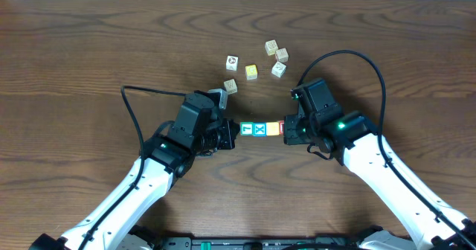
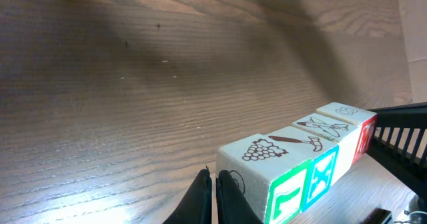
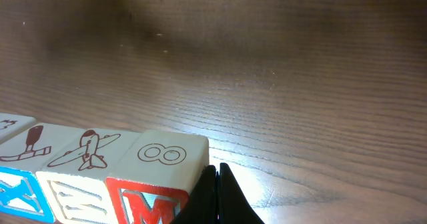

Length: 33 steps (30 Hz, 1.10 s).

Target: Lift 4 blocks

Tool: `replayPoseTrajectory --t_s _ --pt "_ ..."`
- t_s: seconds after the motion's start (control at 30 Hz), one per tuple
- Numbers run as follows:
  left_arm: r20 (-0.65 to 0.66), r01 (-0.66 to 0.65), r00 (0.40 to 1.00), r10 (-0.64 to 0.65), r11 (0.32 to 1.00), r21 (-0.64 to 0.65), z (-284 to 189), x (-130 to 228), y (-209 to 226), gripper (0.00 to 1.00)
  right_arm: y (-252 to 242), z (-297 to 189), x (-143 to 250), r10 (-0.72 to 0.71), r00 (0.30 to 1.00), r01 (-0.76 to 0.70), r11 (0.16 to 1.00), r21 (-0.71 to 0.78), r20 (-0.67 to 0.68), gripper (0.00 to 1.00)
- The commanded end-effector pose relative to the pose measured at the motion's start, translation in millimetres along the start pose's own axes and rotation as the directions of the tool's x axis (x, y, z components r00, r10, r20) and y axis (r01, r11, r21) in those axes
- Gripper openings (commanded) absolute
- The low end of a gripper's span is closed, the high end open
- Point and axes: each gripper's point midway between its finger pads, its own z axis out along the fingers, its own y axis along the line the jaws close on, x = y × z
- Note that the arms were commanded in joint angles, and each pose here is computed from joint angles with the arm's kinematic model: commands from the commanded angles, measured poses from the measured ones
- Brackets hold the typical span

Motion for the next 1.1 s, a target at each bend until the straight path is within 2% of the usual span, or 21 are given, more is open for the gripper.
replayPoseTrajectory --t_s 0.0,0.5,1.07 --pt "-0.043 -0.075 0.995 0.085 0.978 0.195 -5 1 -55 0.07 69 -11 15 -0.083 0.994 0.06 0.959 -0.276 -0.074 0.01" --pt "-0.094 -0.046 0.994 0.061 0.987 0.155 11 9 -41 0.07 63 10 22 -0.076 0.988 0.043 0.97 -0.239 -0.134 0.01" --pt "-0.105 -0.037 0.993 0.051 0.991 0.131 16 12 -34 0.07 60 15 22 -0.074 0.988 0.042 0.974 -0.221 -0.137 0.01"
